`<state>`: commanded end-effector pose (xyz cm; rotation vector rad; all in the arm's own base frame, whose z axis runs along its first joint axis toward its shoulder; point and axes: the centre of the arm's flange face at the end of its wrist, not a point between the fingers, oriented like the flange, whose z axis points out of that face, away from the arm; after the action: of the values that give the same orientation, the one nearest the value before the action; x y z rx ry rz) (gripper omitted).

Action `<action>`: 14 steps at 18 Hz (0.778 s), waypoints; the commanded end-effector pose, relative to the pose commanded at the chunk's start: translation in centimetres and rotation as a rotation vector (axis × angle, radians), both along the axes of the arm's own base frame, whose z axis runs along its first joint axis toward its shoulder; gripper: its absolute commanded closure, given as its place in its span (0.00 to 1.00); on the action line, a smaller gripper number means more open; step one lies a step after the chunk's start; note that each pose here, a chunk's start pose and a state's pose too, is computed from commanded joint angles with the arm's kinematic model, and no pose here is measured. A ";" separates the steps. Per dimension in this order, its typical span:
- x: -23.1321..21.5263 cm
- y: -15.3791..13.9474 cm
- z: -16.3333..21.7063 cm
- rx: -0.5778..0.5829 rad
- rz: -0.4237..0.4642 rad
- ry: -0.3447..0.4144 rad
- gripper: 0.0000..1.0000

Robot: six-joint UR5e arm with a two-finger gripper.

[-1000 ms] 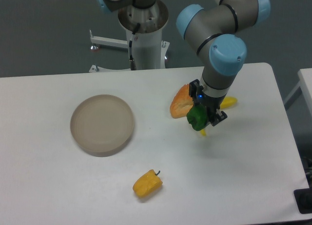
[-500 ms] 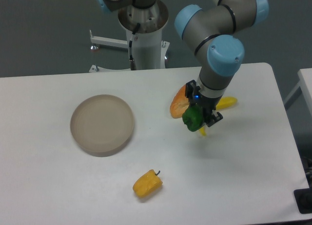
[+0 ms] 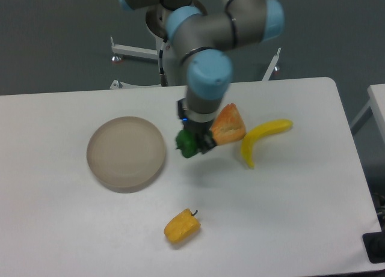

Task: Place the green pepper on the plate
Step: 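Carry the green pepper over the beige plate and lower it, then open the gripper to release the green pepper onto the plate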

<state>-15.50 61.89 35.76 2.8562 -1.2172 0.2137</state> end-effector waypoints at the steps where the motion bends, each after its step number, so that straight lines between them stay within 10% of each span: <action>1: 0.8 0.3 -0.1 0.002 -0.010 -0.004 0.90; 7: 4.7 1.7 -4.3 0.017 -0.007 -0.055 0.80; 13: 7.9 2.1 -6.7 0.072 -0.022 -0.079 0.45; 14: 8.0 2.2 -6.7 0.073 -0.019 -0.079 0.24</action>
<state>-7.52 64.05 29.05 2.9229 -1.2916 0.2897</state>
